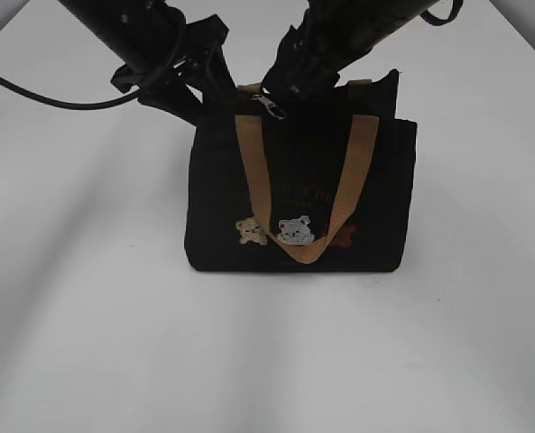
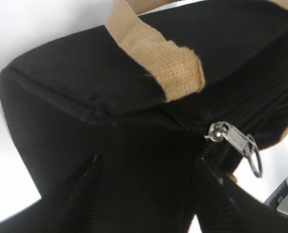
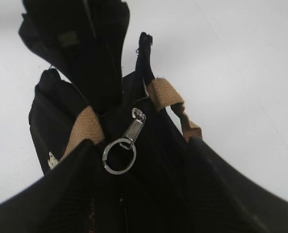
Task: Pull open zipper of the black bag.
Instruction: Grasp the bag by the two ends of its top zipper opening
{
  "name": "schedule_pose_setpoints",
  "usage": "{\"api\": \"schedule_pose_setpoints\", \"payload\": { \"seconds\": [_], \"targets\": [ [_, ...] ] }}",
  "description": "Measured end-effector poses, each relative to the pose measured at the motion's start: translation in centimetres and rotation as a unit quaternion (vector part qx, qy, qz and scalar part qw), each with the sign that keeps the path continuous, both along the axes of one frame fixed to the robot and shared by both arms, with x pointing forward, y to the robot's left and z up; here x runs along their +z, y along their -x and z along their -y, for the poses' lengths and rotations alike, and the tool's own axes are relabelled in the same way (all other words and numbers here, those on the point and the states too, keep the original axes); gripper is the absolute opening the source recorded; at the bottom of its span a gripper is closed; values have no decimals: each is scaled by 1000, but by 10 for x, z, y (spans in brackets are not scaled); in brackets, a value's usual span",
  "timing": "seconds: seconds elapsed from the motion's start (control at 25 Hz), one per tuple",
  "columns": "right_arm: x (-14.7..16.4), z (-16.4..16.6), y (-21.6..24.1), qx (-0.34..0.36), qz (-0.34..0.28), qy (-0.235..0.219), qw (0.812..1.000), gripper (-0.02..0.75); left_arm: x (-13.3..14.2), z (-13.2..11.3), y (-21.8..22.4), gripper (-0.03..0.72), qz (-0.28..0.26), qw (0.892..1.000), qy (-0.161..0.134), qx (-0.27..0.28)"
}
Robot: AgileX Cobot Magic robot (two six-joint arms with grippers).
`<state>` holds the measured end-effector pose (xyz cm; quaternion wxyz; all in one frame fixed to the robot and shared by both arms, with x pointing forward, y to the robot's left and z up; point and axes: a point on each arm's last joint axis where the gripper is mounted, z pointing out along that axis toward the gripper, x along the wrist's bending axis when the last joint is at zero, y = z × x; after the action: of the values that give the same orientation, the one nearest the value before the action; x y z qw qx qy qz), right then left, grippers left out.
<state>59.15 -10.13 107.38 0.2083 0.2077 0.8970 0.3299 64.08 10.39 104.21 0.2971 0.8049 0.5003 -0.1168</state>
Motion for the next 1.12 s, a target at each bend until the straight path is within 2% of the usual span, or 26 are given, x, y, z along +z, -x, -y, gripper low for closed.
{"api": "schedule_pose_setpoints", "payload": {
  "seconds": [0.16, 0.28, 0.36, 0.44, 0.52, 0.84, 1.12],
  "targets": [
    [8, 3, 4, 2, 8, 2, 1000, 456, -13, 8, -1, 443, -14, 1000, -2, -6],
    [9, 4, 5, 4, 7, 2, 1000, 457, -25, 16, -2, 409, -22, 1000, -6, -11],
    [9, 4, 5, 5, 6, 4, 1000, 457, -28, 19, -1, 331, -22, 1000, -9, -14],
    [9, 4, 5, 5, 6, 6, 1000, 457, -28, 19, -2, 191, -16, 1000, -16, -16],
    [9, 4, 5, 5, 6, 7, 1000, 457, -29, 19, -2, 85, -10, 1000, -23, -16],
    [7, -1, 8, 16, 4, 11, 1000, 457, -24, 18, -2, 72, 0, 999, -27, -17],
    [-14, -22, 10, 42, -21, 23, 999, 460, -16, 18, 1, 71, 4, 1000, -21, -18]
  ]
}}
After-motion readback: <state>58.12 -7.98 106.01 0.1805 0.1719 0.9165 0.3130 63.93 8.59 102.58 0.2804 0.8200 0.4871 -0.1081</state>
